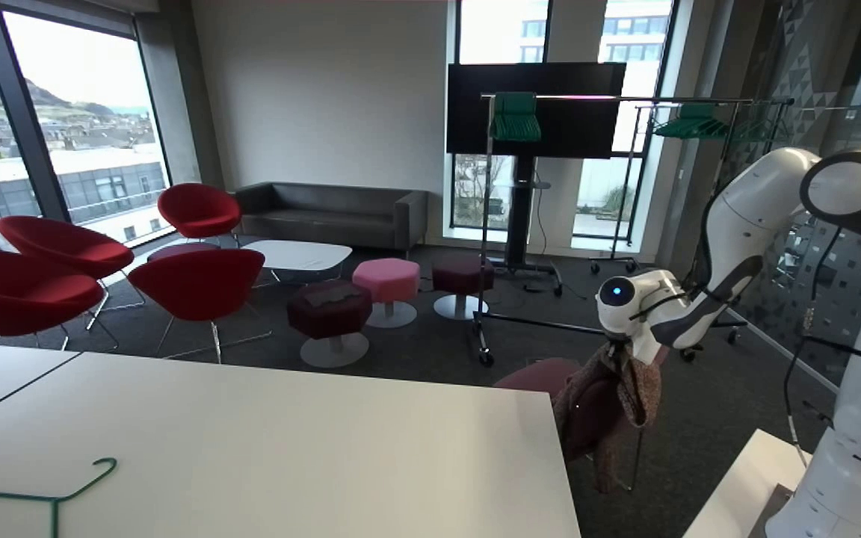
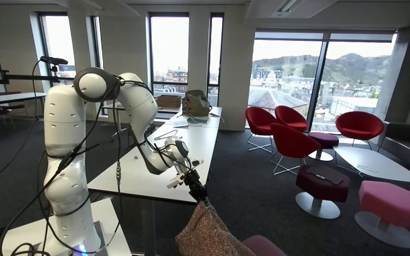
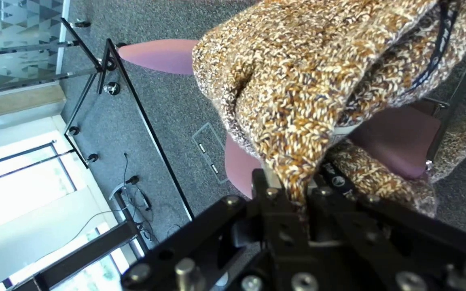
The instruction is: Remove the sweater from the chair and put it on the table
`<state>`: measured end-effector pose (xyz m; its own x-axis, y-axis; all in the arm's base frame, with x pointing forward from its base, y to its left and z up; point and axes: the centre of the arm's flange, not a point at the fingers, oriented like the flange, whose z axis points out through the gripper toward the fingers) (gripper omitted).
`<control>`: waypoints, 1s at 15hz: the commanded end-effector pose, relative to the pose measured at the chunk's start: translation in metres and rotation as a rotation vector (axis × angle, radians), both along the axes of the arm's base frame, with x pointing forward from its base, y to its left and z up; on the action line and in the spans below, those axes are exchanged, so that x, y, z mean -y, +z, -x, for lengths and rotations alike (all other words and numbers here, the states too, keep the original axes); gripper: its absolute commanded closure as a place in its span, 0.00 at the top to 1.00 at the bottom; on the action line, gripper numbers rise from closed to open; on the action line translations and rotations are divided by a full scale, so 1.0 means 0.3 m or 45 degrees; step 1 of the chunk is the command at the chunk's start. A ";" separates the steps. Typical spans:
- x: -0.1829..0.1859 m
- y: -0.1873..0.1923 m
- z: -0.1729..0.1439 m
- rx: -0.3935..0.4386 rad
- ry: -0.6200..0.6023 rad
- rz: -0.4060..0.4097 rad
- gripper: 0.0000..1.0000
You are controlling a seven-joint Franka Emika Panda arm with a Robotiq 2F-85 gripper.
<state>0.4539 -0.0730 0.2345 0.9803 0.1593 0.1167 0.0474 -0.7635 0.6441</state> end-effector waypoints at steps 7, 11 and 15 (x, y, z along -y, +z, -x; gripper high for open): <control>-0.209 0.332 -0.001 -0.022 0.145 -0.142 0.03; -0.301 0.450 -0.024 -0.020 0.253 -0.245 0.03; -0.269 0.547 -0.084 -0.056 0.271 -0.368 0.03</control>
<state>0.4686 0.0189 0.3566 0.9425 0.3082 0.1289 0.2234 -0.8684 0.4427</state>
